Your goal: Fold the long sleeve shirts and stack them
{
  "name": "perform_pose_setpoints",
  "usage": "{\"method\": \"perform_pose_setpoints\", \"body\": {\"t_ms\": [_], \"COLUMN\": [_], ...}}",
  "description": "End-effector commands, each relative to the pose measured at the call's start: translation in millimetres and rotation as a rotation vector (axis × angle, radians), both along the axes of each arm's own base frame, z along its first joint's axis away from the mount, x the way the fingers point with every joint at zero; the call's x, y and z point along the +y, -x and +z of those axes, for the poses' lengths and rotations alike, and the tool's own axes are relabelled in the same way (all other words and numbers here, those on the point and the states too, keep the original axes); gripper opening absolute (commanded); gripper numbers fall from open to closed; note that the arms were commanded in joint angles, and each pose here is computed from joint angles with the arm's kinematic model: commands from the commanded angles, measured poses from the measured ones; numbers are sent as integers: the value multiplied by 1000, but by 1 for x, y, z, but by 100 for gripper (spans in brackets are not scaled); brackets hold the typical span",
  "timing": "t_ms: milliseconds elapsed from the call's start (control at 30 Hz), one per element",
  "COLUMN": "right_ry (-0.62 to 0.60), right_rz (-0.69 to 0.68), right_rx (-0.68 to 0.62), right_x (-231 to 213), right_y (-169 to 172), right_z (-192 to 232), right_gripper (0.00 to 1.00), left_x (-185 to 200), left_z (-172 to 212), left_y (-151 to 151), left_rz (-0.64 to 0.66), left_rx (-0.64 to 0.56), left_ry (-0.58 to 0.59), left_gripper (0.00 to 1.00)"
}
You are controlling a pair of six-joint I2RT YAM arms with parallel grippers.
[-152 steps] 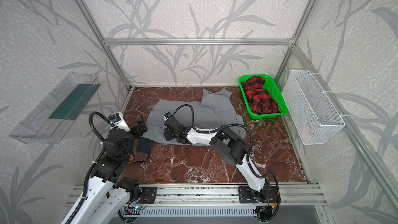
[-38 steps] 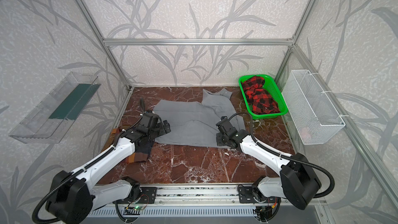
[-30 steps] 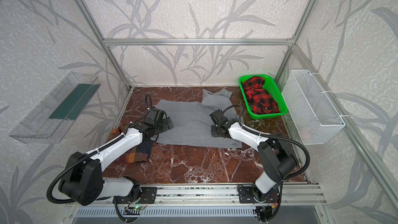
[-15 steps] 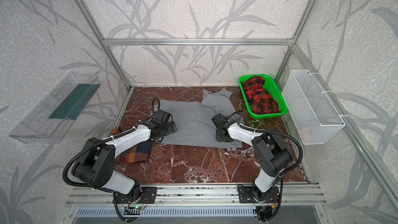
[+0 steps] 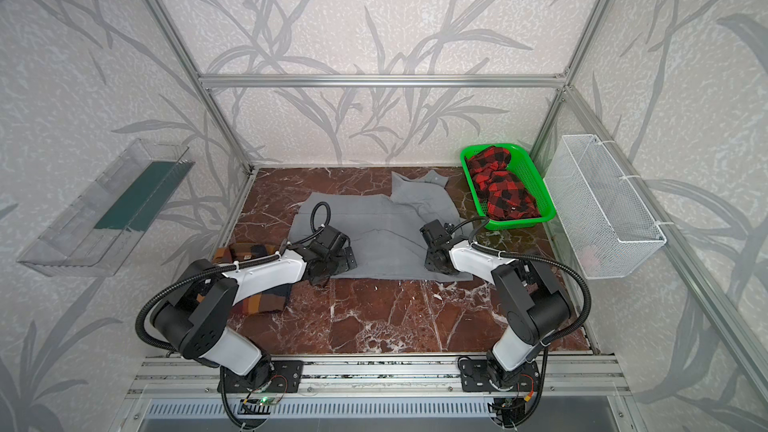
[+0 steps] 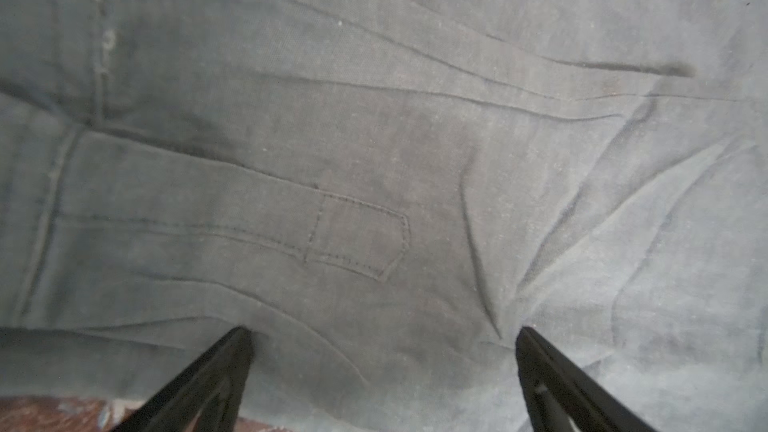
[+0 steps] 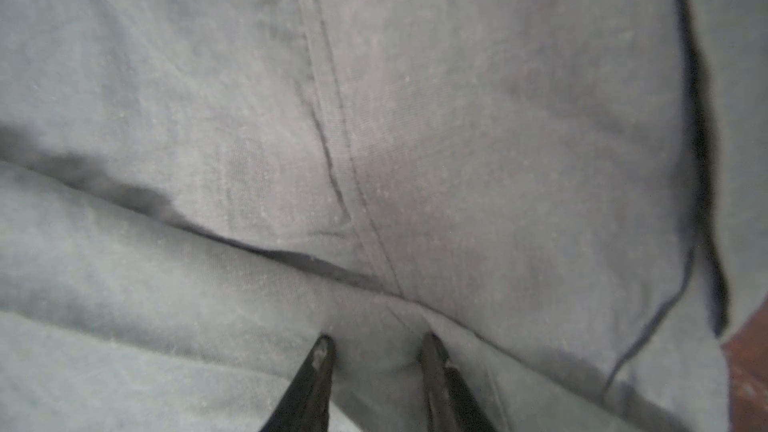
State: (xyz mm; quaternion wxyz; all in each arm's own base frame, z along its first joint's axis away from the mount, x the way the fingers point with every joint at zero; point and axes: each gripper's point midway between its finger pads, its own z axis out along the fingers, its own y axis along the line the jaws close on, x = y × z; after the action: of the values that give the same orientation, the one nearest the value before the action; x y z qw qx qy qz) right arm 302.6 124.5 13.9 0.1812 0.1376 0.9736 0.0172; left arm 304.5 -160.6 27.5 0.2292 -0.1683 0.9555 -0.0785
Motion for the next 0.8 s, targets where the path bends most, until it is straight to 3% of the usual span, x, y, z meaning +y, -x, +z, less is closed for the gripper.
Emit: {"method": "perform_pose_setpoints", "body": {"t_ms": [0,200,567,667,767], "right_ry": [62,145,139,122,81], "right_rz": [-46,-43,-26,39,150], "right_rx": [172,154,73,2,-142], "right_x": [-27,-51,-68,-63,-47], "right_y": [54,68,91,82,58], "right_z": [-19,-6,29,53,93], "right_gripper": [37,38,38,42,52], "left_x": [-3,-8,-47,-37,-21], "left_z": [-12,-11,-6,12,49], "left_y": [17,40,94,96,83], "left_rz": [40,36,-47,-27,-17], "left_rx": [32,7,-29,-67,-182], "left_ry": [27,54,45,37,-2], "left_gripper": [99,99,99,99,99]}}
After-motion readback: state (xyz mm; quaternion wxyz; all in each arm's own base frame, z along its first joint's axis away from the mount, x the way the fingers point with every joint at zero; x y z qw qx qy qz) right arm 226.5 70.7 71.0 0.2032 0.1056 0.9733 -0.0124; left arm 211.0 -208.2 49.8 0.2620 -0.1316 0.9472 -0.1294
